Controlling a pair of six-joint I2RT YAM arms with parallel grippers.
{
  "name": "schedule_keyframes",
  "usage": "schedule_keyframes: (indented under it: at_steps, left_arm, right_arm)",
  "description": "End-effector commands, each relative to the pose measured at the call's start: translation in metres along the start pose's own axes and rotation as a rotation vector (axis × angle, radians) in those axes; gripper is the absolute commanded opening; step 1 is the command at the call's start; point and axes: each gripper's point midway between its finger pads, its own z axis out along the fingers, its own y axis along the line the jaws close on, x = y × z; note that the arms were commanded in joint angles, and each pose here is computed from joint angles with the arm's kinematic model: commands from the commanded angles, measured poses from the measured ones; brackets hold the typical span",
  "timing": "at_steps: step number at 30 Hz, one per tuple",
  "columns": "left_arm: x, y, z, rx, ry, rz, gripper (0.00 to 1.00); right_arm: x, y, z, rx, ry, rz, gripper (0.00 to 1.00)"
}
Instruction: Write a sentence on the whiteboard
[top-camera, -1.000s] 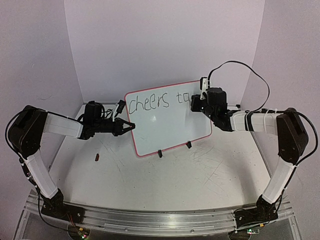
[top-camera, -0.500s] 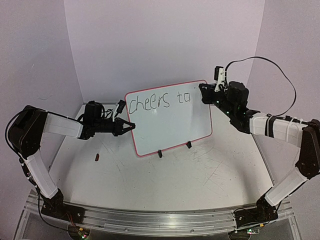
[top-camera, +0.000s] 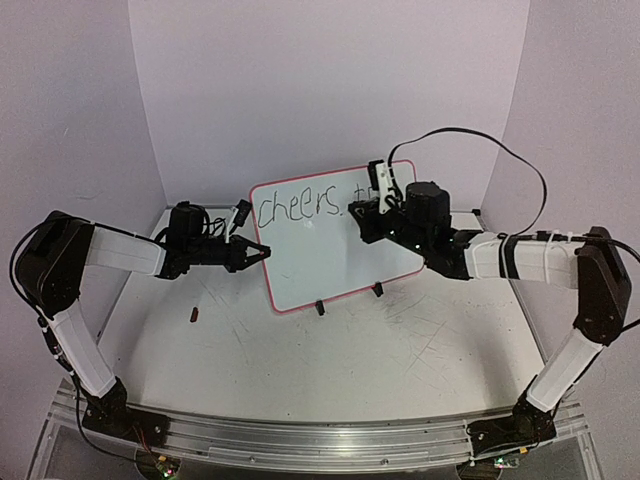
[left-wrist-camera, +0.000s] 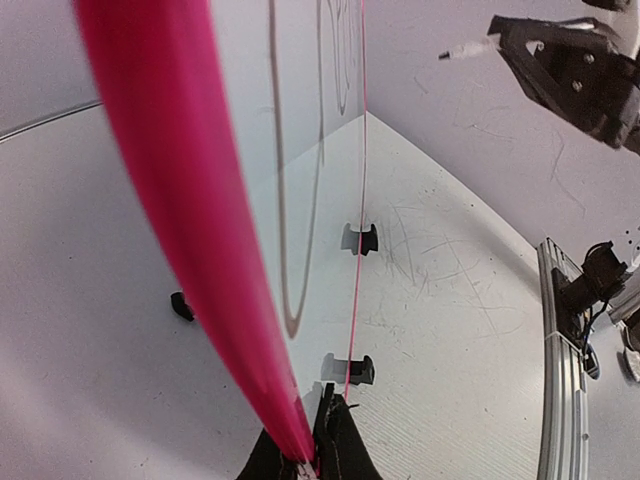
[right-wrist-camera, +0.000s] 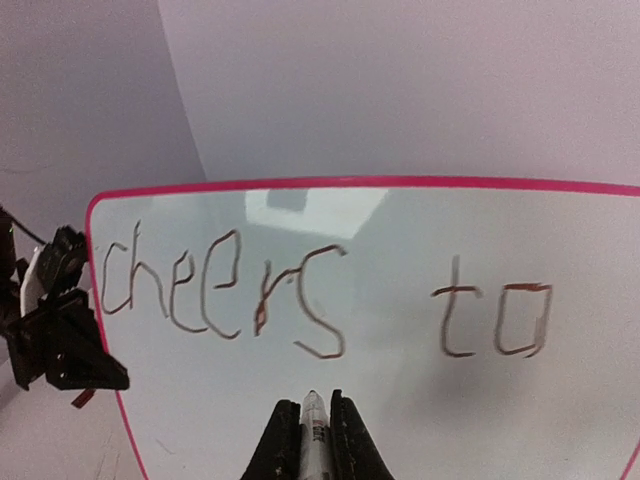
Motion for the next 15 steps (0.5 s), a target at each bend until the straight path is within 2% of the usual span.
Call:
schedule_keyframes:
  at_steps: [1,6,15]
  left_arm:
    - [-0.025,0.025,-0.011,-0.175,-0.060,0.130,0.00]
    - [-0.025,0.025,-0.011,-0.175,-0.059,0.130,0.00]
    - [-0.029,0.023,-0.013,-0.188,-0.069,0.133,0.00]
  right_arm:
    - [-0.005,0.046,0.010,-0.108,-0.003,-0.068,0.00]
    - [0.018,0.072,0.014,-0.176,0.063,-0.095,0.00]
    - [0.020,0.080,0.019,-0.126,0.064,-0.112,0.00]
